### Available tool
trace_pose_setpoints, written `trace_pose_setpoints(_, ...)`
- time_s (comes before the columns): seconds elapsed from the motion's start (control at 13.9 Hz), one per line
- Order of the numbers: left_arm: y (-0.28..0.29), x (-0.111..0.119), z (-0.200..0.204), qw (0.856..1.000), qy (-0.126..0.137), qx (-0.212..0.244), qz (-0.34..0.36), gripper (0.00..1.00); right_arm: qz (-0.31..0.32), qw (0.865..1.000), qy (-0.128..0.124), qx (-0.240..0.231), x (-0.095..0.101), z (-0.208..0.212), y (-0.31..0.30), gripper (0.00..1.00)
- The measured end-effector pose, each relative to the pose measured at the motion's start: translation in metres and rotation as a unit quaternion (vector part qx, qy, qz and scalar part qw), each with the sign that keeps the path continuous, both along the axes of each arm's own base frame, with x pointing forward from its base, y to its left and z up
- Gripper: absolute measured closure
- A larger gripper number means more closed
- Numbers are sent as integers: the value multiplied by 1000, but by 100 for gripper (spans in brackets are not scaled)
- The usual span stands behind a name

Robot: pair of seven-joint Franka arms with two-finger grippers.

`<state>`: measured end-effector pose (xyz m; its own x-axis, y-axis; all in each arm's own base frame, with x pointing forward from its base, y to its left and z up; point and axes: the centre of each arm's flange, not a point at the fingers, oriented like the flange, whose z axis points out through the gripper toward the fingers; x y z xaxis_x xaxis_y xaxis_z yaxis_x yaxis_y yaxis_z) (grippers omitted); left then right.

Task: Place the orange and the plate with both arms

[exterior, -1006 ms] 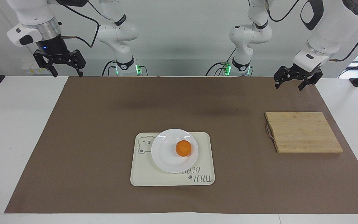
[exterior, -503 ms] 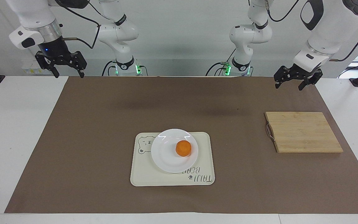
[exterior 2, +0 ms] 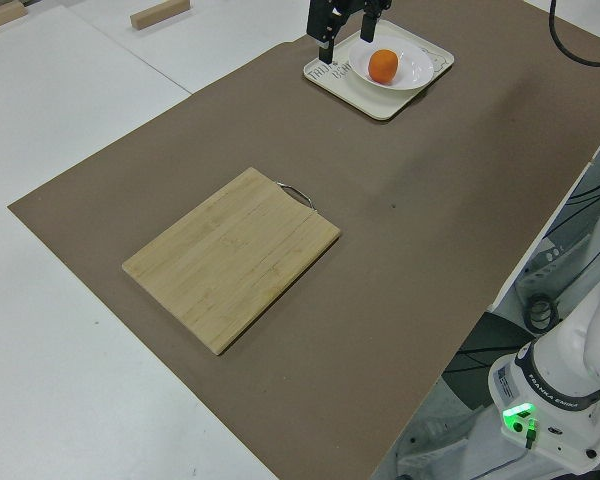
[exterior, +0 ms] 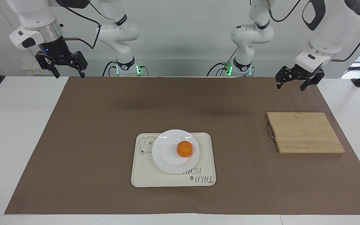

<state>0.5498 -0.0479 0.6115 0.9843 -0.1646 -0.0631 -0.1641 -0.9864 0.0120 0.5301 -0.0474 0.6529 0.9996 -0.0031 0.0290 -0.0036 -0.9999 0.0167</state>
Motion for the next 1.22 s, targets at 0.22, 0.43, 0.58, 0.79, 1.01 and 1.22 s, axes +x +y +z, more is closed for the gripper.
trace_pose_setpoints(0.22,0,0,0,1000,0,0,0,0,-3,1000,0,0,0,0,-3,0)
trace_pose_setpoints(0.43,0,0,0,1000,0,0,0,0,3,1000,0,-1,0,0,4,0)
trace_pose_setpoints(0.58,0,0,0,1000,0,0,0,0,4,1000,0,-1,0,0,6,0)
trace_pose_setpoints(0.79,0,0,0,1000,0,0,0,0,6,1000,-1,-1,0,1,8,0)
trace_pose_setpoints(1.01,0,0,0,1000,0,0,0,0,12,1000,0,-1,1,1,14,0)
trace_pose_setpoints(1.22,0,0,0,1000,0,0,0,0,9,1000,6,0,-1,-1,11,0)
